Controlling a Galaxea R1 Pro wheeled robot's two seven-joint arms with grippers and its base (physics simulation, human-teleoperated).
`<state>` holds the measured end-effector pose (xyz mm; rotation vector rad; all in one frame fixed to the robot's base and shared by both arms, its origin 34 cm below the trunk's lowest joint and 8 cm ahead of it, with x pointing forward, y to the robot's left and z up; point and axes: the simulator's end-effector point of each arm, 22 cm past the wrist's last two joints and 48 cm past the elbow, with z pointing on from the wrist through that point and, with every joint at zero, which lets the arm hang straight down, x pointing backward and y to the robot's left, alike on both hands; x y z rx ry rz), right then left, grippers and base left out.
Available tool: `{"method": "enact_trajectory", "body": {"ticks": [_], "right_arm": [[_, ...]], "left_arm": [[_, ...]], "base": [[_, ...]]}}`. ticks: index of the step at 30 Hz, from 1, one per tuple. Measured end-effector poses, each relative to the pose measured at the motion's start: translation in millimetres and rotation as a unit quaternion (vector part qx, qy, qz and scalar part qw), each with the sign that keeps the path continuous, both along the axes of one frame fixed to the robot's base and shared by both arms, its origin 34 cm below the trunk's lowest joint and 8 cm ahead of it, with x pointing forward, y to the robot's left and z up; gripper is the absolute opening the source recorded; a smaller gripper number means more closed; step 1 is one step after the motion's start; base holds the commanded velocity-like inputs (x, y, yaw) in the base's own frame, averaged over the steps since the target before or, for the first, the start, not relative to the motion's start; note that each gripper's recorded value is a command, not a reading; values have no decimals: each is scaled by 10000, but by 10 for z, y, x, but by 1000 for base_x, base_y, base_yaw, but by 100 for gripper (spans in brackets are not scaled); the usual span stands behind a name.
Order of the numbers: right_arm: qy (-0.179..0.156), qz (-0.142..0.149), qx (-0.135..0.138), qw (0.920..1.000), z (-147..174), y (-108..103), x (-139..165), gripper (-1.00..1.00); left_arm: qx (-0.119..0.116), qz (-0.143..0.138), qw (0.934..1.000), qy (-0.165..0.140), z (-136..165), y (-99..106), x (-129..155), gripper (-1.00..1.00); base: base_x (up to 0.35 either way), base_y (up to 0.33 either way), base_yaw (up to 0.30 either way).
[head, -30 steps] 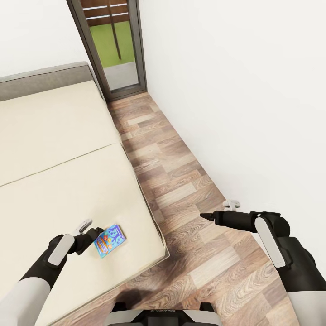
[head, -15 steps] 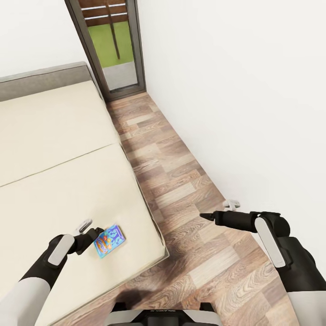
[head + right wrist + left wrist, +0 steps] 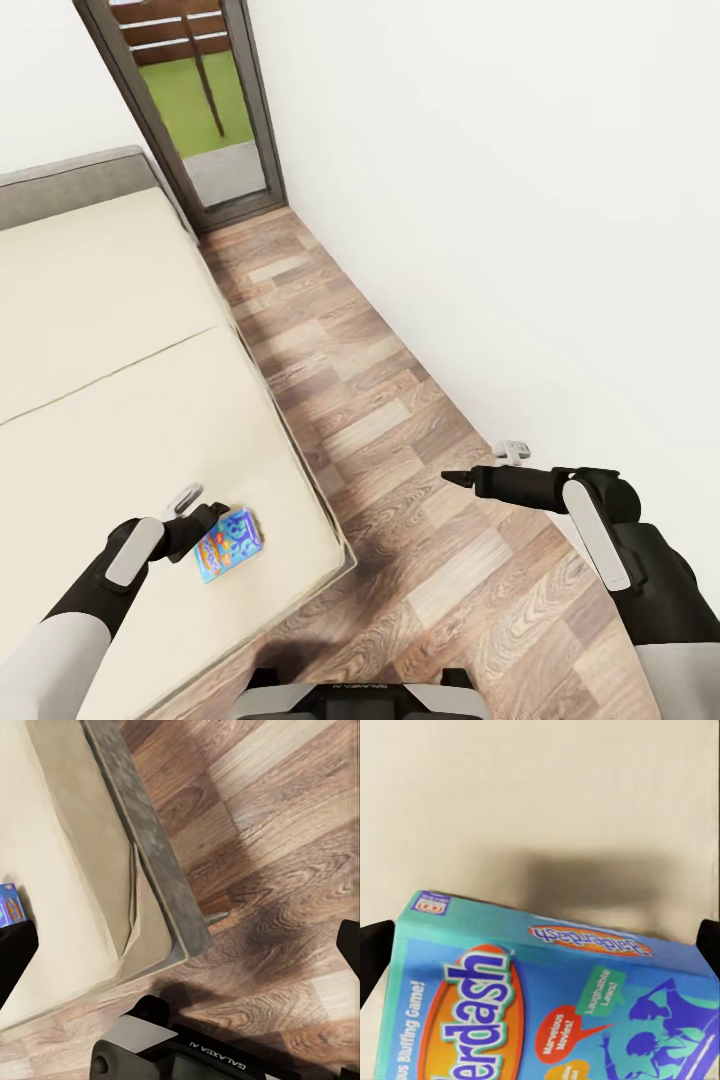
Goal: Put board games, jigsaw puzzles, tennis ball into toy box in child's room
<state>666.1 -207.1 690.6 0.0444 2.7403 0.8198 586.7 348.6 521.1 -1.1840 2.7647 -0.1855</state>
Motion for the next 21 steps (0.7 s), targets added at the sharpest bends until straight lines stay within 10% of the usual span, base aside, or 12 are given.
{"method": "enact_trajectory", "body": {"ticks": [21], "right_arm": [[0, 1, -1, 10000, -1, 0, 1, 100]], "left_arm": [[-8, 26, 10000, -6, 1, 6, 1, 100]], "base": [[-10, -4, -47]]}}
